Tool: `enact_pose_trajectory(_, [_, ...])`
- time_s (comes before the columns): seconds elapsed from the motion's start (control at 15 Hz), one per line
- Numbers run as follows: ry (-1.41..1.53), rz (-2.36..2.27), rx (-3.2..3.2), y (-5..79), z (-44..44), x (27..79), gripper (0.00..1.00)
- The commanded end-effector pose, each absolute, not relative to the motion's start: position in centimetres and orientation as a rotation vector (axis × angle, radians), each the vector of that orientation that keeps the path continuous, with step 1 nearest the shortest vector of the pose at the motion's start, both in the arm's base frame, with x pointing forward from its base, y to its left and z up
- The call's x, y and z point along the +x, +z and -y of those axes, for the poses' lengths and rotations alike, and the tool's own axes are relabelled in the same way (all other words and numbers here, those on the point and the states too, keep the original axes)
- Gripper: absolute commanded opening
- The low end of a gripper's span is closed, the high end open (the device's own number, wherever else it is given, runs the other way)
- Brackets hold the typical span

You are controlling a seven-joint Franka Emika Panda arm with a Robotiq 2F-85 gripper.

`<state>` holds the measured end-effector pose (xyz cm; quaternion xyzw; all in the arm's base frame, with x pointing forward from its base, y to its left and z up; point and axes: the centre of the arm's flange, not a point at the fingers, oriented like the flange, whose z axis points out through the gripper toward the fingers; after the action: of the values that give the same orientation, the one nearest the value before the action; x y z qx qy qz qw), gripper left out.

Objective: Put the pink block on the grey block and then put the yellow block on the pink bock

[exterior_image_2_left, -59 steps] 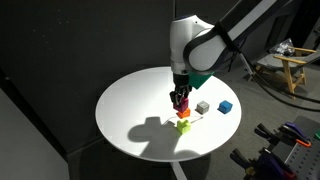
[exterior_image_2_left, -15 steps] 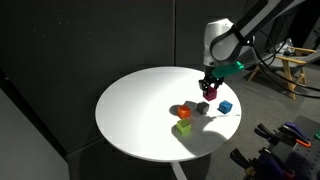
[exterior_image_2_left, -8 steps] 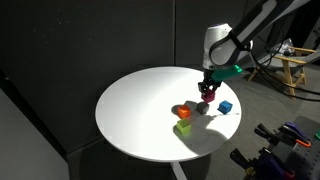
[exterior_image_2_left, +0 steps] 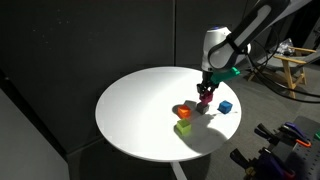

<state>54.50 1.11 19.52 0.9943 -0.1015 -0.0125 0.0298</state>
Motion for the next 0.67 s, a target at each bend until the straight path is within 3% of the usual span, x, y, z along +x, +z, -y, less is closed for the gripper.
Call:
enact_pose_trajectory(0.0, [-0.021, 0.310, 3.089, 19.05, -0.29, 55.45, 0.30])
enact_pose_trajectory(0.6, [-0.040, 0.330, 3.095, 18.06, 0.25, 55.57, 0.30])
